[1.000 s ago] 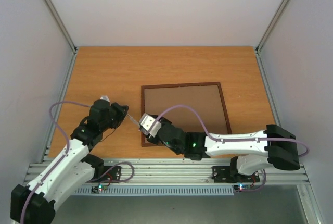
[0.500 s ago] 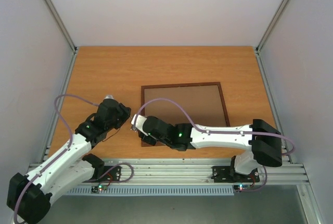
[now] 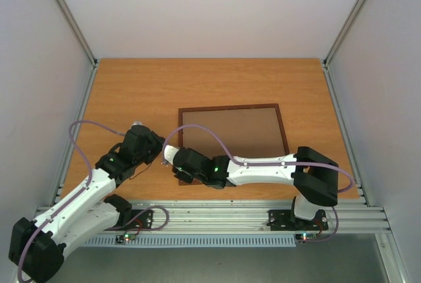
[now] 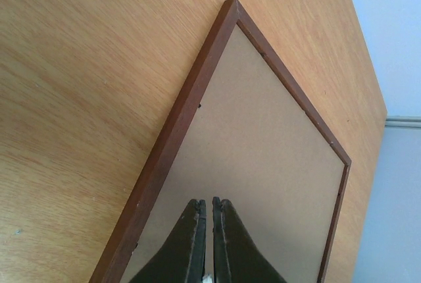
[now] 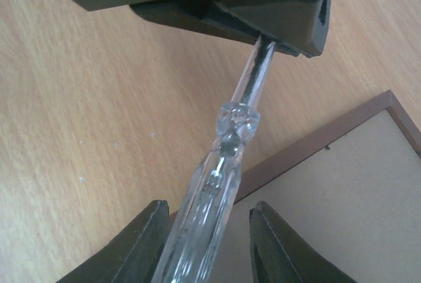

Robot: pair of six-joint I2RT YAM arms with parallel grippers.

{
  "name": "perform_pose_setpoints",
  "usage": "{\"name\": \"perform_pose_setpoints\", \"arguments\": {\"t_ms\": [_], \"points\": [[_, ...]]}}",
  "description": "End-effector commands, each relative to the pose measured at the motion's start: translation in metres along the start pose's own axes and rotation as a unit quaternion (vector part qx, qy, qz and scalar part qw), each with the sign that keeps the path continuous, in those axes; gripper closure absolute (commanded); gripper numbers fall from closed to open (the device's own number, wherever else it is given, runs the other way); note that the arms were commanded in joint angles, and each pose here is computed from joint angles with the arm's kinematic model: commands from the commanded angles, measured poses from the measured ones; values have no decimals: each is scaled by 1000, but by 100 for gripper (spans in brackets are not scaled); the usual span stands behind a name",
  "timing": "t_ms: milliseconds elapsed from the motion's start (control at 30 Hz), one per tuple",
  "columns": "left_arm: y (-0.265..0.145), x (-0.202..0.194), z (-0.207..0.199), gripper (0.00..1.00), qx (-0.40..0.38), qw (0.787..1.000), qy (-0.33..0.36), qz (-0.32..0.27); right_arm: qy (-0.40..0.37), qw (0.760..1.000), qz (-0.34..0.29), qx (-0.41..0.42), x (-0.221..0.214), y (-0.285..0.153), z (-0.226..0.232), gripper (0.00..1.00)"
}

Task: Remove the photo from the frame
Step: Adjust the screwdriver.

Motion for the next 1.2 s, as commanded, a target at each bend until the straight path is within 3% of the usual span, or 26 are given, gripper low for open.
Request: {"name": "perform_pose_setpoints", "arguments": {"t_ms": [0,333,600,733,833,1000,1167], "points": [[-2,1,-6,99,-8,1000,-14,-4,16,999,-33,-28,22,1,-9,65],[-1,0,-3,99,-4,1000,-21,1,20,998,-31,-45,26,6,-11,73],[-8,2,-2,98,0,1000,-8,-9,13,999,-27,-36,20,1,-15,99],[-18,5,-4,68,-18,1000,6,-24,22,999,-33,-15,9,-5,-24,99],[-29,8,-7,54,-39,998,19,-37,21,999,-39,11,1,-11,-31,99],[-38,15,-11,46,-54,996,52,-51,13,998,-35,49,-17,-19,-46,99],[-26,21,-15,38,-47,995,91,-11,-12,1000,-11,8,-38,-24,-63,99]]}}
Point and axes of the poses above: each gripper's point midway between its finger pads, its own y axis out along the fingers, its own z axis along the line the jaws close on, x = y × z, the point moved 8 cm from there along -y, back along the fingers, and after that the axes turned 1 degree about -y, right-handed, at the moved point
